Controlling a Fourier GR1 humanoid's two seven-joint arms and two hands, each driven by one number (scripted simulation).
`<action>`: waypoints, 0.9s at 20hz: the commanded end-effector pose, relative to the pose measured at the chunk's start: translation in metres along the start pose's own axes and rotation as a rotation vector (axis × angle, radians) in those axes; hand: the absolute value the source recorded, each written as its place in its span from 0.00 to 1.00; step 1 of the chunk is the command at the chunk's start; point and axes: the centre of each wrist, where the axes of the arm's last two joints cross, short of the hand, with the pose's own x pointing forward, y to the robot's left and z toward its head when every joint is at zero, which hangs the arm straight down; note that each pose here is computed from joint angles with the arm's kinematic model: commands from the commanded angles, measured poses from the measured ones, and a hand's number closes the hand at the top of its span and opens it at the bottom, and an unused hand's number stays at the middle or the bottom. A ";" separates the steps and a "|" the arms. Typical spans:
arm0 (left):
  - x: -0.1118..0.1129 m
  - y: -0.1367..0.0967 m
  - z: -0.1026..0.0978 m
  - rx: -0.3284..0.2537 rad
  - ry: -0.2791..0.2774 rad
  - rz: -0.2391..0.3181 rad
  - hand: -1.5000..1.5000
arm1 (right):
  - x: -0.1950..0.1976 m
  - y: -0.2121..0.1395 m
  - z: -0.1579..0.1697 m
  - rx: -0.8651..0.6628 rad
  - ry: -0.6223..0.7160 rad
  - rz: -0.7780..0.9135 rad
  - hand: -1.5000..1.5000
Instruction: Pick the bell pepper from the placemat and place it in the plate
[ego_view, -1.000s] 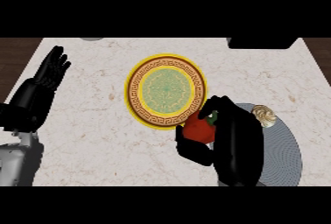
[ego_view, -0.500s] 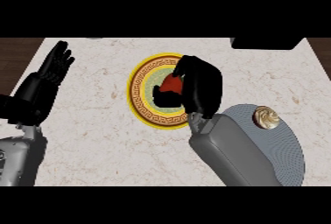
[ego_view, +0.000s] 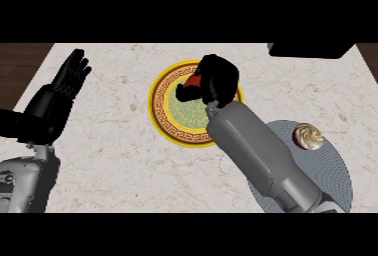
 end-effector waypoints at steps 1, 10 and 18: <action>0.007 0.005 -0.013 -0.014 -0.010 -0.001 0.50 | -0.011 0.022 -0.008 0.042 0.051 0.008 1.00; 0.007 -0.014 -0.009 -0.043 -0.030 0.004 0.50 | -0.025 0.020 -0.032 0.016 0.110 -0.245 0.00; 0.024 -0.014 -0.024 -0.048 -0.025 0.010 0.50 | -0.020 0.014 -0.035 -0.188 0.071 -0.464 0.00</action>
